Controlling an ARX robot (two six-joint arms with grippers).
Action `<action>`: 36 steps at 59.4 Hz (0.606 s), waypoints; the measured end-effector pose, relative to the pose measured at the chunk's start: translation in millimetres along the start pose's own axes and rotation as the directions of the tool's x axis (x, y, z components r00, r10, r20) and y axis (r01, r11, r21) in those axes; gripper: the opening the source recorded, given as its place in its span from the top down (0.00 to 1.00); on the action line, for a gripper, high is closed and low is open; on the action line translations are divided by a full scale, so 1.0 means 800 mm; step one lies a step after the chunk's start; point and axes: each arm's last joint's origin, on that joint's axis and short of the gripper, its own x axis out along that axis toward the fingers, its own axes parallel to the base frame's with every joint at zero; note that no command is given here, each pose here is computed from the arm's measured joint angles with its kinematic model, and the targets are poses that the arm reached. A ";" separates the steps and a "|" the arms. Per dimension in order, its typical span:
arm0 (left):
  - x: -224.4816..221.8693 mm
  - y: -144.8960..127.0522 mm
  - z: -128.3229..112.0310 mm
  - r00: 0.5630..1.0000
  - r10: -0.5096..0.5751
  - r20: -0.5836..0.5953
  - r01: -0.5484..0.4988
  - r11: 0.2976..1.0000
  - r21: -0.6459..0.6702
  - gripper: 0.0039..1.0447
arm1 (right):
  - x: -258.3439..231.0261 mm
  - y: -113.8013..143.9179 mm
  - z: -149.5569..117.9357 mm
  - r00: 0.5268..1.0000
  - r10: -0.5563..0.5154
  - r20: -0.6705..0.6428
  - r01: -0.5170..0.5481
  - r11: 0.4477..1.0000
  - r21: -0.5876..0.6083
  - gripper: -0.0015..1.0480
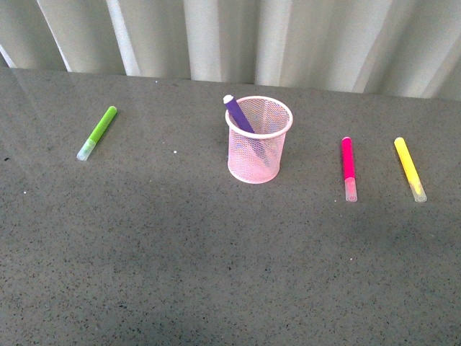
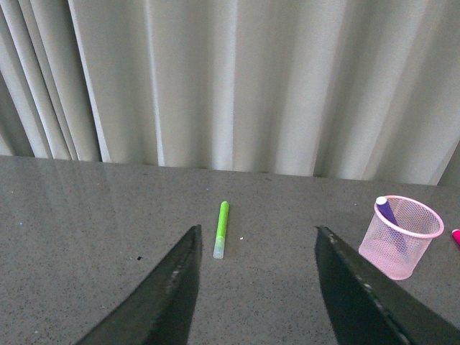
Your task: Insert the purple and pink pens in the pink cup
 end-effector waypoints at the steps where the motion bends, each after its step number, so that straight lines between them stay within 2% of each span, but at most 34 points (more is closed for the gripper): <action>1: 0.000 0.000 0.000 1.000 0.000 0.000 0.000 1.000 0.000 0.47 | 0.000 0.000 0.000 1.000 0.000 0.000 0.000 1.000 0.000 0.07; 9: 0.000 0.000 0.000 1.000 0.000 0.000 0.000 1.000 0.000 0.24 | 0.000 0.000 0.000 1.000 0.001 -0.001 -0.001 1.000 0.000 0.07; 14: 0.000 0.000 0.000 1.000 0.000 0.000 0.000 1.000 0.000 0.11 | 0.003 0.000 0.001 0.992 0.030 -0.122 -0.031 0.999 -0.008 0.07; 17: 0.000 0.000 0.000 1.000 0.000 0.000 0.000 1.000 0.002 0.04 | 0.010 -0.002 0.012 0.990 0.036 -0.137 -0.036 0.999 -0.002 0.07; 21: 0.000 0.000 0.000 1.000 0.000 0.000 0.000 1.000 0.002 0.07 | 0.024 -0.007 0.038 0.995 0.034 -0.097 -0.033 0.999 0.013 0.07; 25: 0.000 0.000 0.000 1.000 0.000 0.000 0.000 1.000 0.002 0.06 | 0.054 -0.016 0.078 0.999 -0.037 -0.013 0.037 0.999 0.012 0.07; 29: 0.000 0.000 0.000 1.000 0.000 0.000 0.000 1.000 0.003 0.06 | 0.093 -0.023 0.102 0.997 -0.070 -0.020 0.071 0.996 0.045 0.07; 33: 0.000 0.000 0.000 1.000 0.000 0.000 0.000 1.000 0.003 0.06 | 0.163 -0.030 0.106 0.979 -0.099 -0.178 0.120 0.987 0.109 0.07; 36: 0.000 0.000 0.000 1.000 0.000 0.000 0.000 1.000 0.003 0.06 | 0.214 -0.033 0.087 0.935 -0.122 -0.333 0.176 0.975 0.136 0.07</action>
